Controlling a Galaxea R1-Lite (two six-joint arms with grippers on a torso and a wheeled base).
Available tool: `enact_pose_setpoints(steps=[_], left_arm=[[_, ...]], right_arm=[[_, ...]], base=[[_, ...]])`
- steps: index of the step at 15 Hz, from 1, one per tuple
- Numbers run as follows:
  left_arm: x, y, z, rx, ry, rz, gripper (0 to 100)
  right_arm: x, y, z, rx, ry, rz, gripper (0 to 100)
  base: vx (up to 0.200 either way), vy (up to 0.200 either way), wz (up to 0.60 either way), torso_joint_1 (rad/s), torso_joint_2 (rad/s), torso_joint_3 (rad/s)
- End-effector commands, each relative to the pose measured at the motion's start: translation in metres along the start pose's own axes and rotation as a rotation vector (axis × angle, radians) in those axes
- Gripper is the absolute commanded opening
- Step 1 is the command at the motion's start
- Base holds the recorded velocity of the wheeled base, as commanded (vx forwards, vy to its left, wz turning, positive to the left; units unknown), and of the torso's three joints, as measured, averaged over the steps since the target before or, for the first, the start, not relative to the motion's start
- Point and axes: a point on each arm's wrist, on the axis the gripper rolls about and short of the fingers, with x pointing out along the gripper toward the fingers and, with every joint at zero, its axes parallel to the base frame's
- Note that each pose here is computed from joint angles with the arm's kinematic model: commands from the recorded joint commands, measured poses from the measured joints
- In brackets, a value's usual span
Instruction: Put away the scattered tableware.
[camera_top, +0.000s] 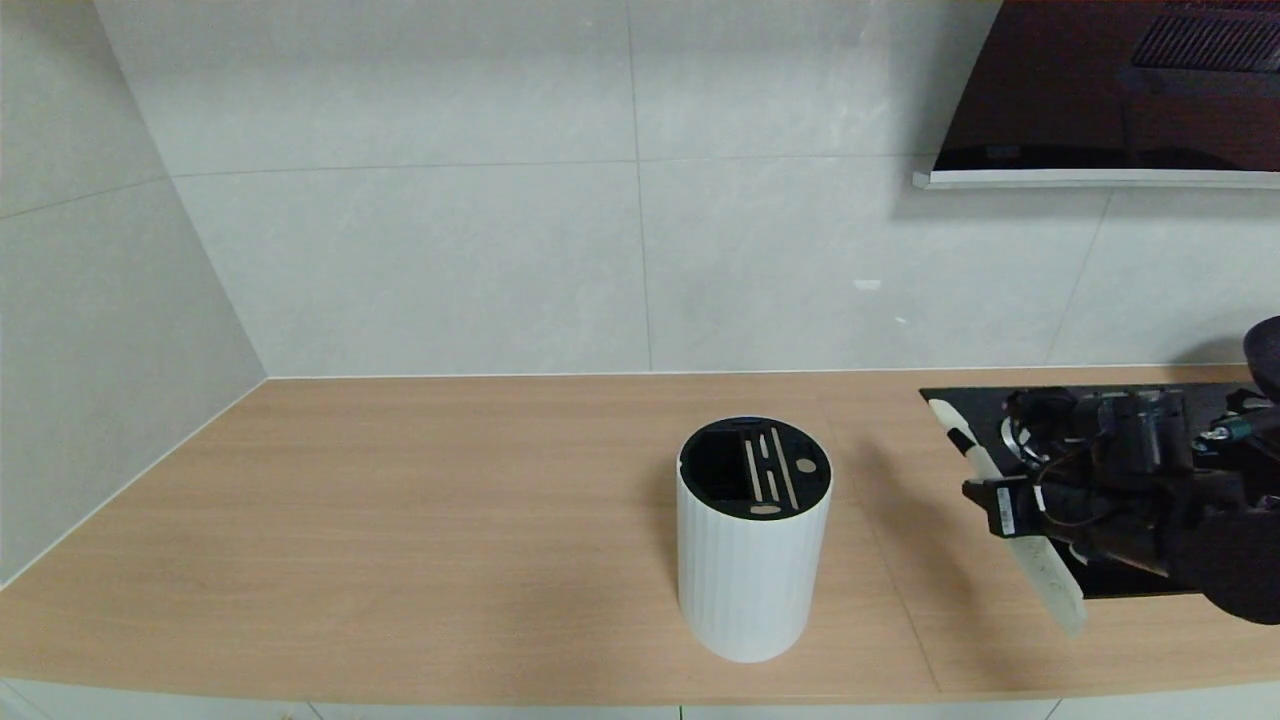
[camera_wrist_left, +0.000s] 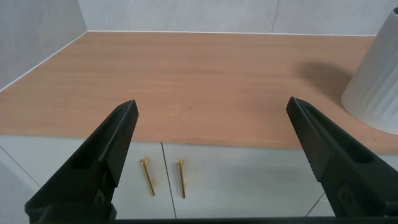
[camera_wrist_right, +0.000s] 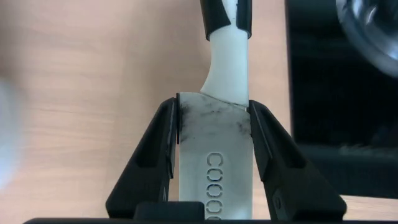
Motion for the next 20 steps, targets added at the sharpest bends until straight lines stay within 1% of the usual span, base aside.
enact_pose_setpoints(steps=[1, 2, 3, 5, 7, 9, 10, 11, 12, 13, 15, 16, 17, 18, 19, 20], left_arm=[[0.0, 0.0, 0.0, 0.004, 0.001, 0.0, 100], [0.0, 0.0, 0.0, 0.01, 0.001, 0.0, 100], [0.0, 0.0, 0.0, 0.012, 0.001, 0.0, 100], [0.0, 0.0, 0.0, 0.003, 0.001, 0.0, 100], [0.0, 0.0, 0.0, 0.0, -0.001, 0.0, 100], [0.0, 0.0, 0.0, 0.007, -0.001, 0.0, 100], [0.0, 0.0, 0.002, 0.007, -0.01, 0.0, 100], [-0.007, 0.0, 0.022, -0.002, -0.073, -0.008, 100], [-0.011, 0.0, 0.034, -0.001, -0.057, -0.055, 100], [-0.015, -0.001, 0.052, 0.002, -0.03, -0.135, 100], [-0.008, -0.005, 0.097, 0.0, 0.044, -0.335, 100], [-0.002, -0.007, 0.108, 0.003, 0.06, -0.383, 100], [0.02, -0.012, 0.139, 0.015, 0.1, -0.494, 100], [0.042, -0.016, 0.156, 0.031, 0.13, -0.546, 100], [0.065, -0.02, 0.169, 0.037, 0.156, -0.571, 100], [0.092, -0.024, 0.176, 0.032, 0.186, -0.594, 100]], right_arm=[[-0.054, 0.024, 0.06, -0.029, -0.2, 0.09, 0], [-0.064, 0.03, 0.066, -0.038, -0.218, 0.113, 0], [-0.073, 0.034, 0.067, -0.041, -0.231, 0.138, 0], [-0.077, 0.039, 0.061, -0.052, -0.221, 0.172, 0], [-0.085, 0.045, 0.061, -0.061, -0.236, 0.197, 0], [-0.09, 0.049, 0.063, -0.068, -0.249, 0.216, 0], [-0.09, 0.049, 0.063, -0.068, -0.25, 0.215, 0], [-0.095, 0.05, 0.066, -0.067, -0.268, 0.222, 0], [-0.101, 0.049, 0.068, -0.064, -0.287, 0.224, 0], [-0.105, 0.048, 0.07, -0.062, -0.3, 0.225, 0], [-0.113, 0.052, 0.072, -0.067, -0.321, 0.246, 0], [-0.115, 0.054, 0.072, -0.07, -0.326, 0.256, 0], [-0.121, 0.059, 0.073, -0.077, -0.34, 0.276, 0], [-0.125, 0.063, 0.073, -0.082, -0.347, 0.294, 0], [-0.127, 0.066, 0.073, -0.085, -0.352, 0.305, 0], [-0.129, 0.07, 0.073, -0.092, -0.354, 0.32, 0]], base=[[0.0, 0.0, 0.0, 0.0, 0.0, 0.0], [0.0, 0.0, 0.0, 0.0, 0.0, 0.0], [0.0, 0.0, 0.0, 0.0, 0.0, 0.0], [0.0, 0.0, 0.0, 0.0, 0.0, 0.0], [0.0, 0.0, 0.0, 0.0, 0.0, 0.0], [0.0, 0.0, 0.0, 0.0, 0.0, 0.0], [0.0, 0.0, 0.0, 0.0, 0.0, 0.0], [0.0, 0.0, 0.0, 0.0, 0.0, 0.0], [0.0, 0.0, 0.0, 0.0, 0.0, 0.0], [0.0, 0.0, 0.0, 0.0, 0.0, 0.0], [0.0, 0.0, 0.0, 0.0, 0.0, 0.0], [0.0, 0.0, 0.0, 0.0, 0.0, 0.0], [0.0, 0.0, 0.0, 0.0, 0.0, 0.0], [0.0, 0.0, 0.0, 0.0, 0.0, 0.0], [0.0, 0.0, 0.0, 0.0, 0.0, 0.0], [0.0, 0.0, 0.0, 0.0, 0.0, 0.0]])
